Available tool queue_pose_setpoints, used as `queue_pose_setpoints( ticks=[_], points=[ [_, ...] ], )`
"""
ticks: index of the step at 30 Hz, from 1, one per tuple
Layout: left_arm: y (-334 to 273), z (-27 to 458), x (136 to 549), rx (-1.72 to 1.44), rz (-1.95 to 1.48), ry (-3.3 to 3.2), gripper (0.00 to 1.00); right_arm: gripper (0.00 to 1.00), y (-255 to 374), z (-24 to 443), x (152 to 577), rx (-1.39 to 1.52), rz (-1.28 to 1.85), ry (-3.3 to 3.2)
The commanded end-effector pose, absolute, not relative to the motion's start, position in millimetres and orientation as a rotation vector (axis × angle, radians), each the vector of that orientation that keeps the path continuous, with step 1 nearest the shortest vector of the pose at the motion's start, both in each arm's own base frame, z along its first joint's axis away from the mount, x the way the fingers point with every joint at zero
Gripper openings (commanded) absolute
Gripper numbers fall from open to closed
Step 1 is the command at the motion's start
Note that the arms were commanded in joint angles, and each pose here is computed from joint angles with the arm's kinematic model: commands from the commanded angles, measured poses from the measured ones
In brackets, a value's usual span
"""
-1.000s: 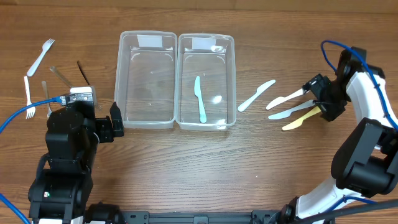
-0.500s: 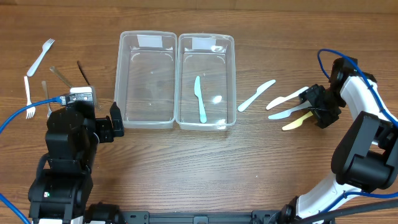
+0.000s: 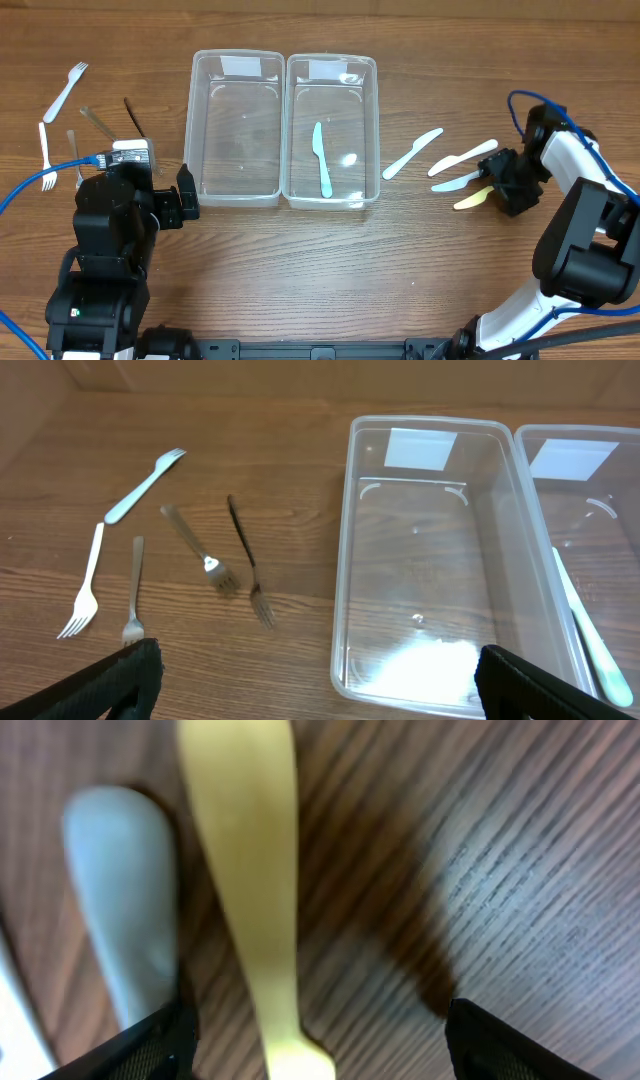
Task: Pack container
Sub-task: 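Lower the right gripper and grasp the yellow knife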
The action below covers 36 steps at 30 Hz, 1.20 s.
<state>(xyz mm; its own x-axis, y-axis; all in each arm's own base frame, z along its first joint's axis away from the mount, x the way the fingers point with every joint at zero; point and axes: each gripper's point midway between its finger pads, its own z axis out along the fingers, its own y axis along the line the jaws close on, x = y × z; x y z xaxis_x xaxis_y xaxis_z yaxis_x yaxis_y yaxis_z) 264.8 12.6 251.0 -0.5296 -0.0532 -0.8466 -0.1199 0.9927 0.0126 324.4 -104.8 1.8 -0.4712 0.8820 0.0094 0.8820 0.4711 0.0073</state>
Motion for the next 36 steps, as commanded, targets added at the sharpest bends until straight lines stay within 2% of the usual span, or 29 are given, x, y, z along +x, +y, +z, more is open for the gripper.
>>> queue_pose_setpoints(
  ticks=[1,5,7,9,11,14,18,25,32,36],
  points=[
    [13.2,263.8,266.2,-0.148,0.061,2.097,1.0,0.8,-105.0,-6.1,319.3,-1.63,0.008,-2.679],
    [13.2,263.8,266.2,-0.148,0.061,2.097,1.0,0.68,-105.7,-6.4,321.6,-1.636,0.004,-2.688],
    [13.2,263.8,266.2,-0.148,0.061,2.097,1.0,0.51,-106.0,-6.5,322.4,-1.637,0.004,-2.691],
    [13.2,263.8,266.2,-0.148,0.061,2.097,1.0,0.42,-106.2,-6.5,323.1,-1.639,0.002,-2.693],
    [13.2,263.8,266.2,-0.148,0.061,2.097,1.0,0.38,-106.4,-6.5,323.8,-1.64,0.0,-2.696],
    [13.2,263.8,266.2,-0.148,0.061,2.097,1.0,0.27,-106.4,-6.4,324.0,-1.64,0.0,-2.697],
    [13.1,264.0,266.3,-0.148,0.06,2.096,1.0,0.19,-106.4,-6.4,323.9,-1.64,0.0,-2.696],
    [13.2,263.9,266.3,-0.148,0.061,2.096,1.0,0.16,-105.9,-6.5,323.9,-1.638,-0.004,-2.696],
    [13.2,264.0,266.3,-0.148,0.061,2.096,1.0,0.04,-106.1,-6.4,324.3,-1.639,-0.004,-2.698],
    [13.2,263.9,266.3,-0.148,0.061,2.096,1.0,0.04,-106.3,-6.3,324.9,-1.641,-0.005,-2.699]
  ],
)
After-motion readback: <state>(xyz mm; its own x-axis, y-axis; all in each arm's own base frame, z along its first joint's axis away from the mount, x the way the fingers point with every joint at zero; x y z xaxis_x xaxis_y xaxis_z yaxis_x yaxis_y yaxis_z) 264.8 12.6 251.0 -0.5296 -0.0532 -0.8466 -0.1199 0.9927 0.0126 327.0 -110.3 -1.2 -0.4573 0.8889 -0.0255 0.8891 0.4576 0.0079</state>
